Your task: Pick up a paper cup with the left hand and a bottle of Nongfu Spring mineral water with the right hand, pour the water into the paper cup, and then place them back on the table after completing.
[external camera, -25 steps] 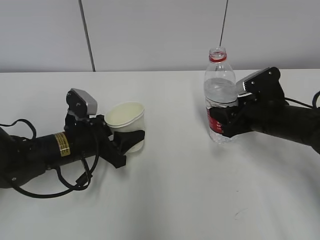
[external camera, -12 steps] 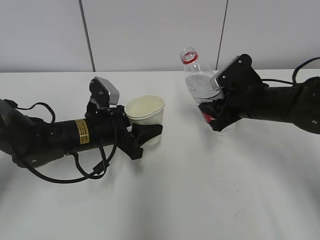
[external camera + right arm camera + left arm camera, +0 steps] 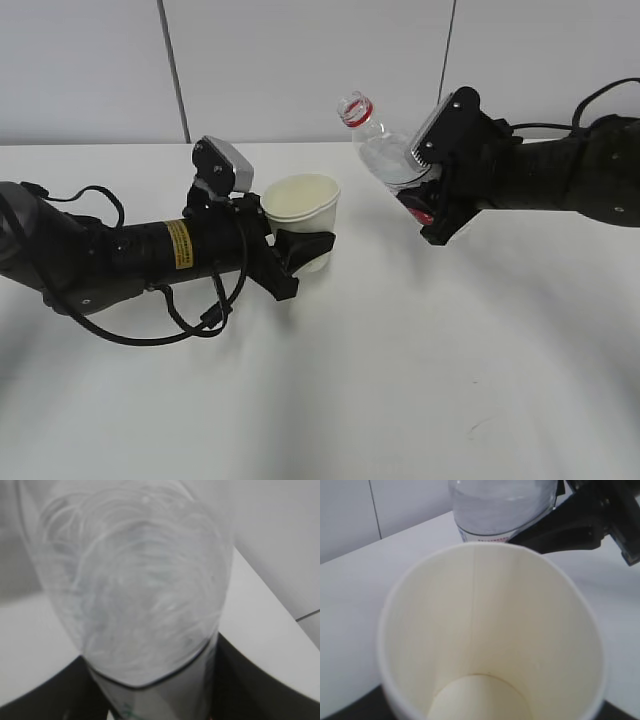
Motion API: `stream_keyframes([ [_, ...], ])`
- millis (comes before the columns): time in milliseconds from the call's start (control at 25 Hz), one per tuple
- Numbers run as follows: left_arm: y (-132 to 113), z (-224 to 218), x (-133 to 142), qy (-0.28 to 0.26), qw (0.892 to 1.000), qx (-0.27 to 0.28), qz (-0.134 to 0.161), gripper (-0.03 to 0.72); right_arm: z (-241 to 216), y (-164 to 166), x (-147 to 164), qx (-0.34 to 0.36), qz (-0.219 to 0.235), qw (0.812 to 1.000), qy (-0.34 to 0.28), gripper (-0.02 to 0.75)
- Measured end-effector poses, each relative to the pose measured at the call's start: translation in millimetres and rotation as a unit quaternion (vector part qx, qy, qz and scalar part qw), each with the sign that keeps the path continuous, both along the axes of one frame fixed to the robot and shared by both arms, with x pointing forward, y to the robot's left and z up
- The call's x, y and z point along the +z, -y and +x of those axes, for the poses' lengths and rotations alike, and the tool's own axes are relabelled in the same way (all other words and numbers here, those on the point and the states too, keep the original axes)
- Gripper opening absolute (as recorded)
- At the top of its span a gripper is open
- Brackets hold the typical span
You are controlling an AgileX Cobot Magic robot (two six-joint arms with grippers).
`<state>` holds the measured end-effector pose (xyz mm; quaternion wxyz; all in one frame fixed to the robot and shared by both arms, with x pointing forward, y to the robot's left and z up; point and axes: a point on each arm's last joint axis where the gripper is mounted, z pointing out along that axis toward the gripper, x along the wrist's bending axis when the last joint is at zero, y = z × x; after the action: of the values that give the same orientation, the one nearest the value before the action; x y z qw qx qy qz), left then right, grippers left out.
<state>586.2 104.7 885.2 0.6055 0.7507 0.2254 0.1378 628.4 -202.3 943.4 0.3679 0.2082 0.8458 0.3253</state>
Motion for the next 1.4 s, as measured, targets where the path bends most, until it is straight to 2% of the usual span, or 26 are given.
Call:
stream_keyframes([
  [280, 0, 2, 1, -0.001, 1.000, 0.009, -0.004, 0.365, 9, -5, 14, 0.018, -0.074, 0.997, 0.021, 0.377],
  [640, -1, 2, 1, -0.002, 1.000, 0.012, -0.006, 0.365, 15, -3, 31, 0.031, -0.130, 0.990, 0.051, 0.377],
  [840, -1, 3, 1, -0.002, 1.000, 0.014, -0.007, 0.365, 20, -1, 38, 0.031, -0.166, 0.984, 0.063, 0.377],
  [1040, -1, 3, 1, -0.002, 1.000, 0.016, -0.008, 0.365, 18, -16, 43, 0.051, -0.216, 0.972, 0.076, 0.377],
  [1200, -1, 3, 1, -0.003, 1.000, 0.017, -0.008, 0.365, 17, -29, 48, 0.068, -0.235, 0.965, 0.091, 0.377],
  [1400, -1, 3, 1, -0.002, 1.000, 0.017, -0.008, 0.365, 20, -30, 54, 0.063, -0.251, 0.961, 0.100, 0.377],
])
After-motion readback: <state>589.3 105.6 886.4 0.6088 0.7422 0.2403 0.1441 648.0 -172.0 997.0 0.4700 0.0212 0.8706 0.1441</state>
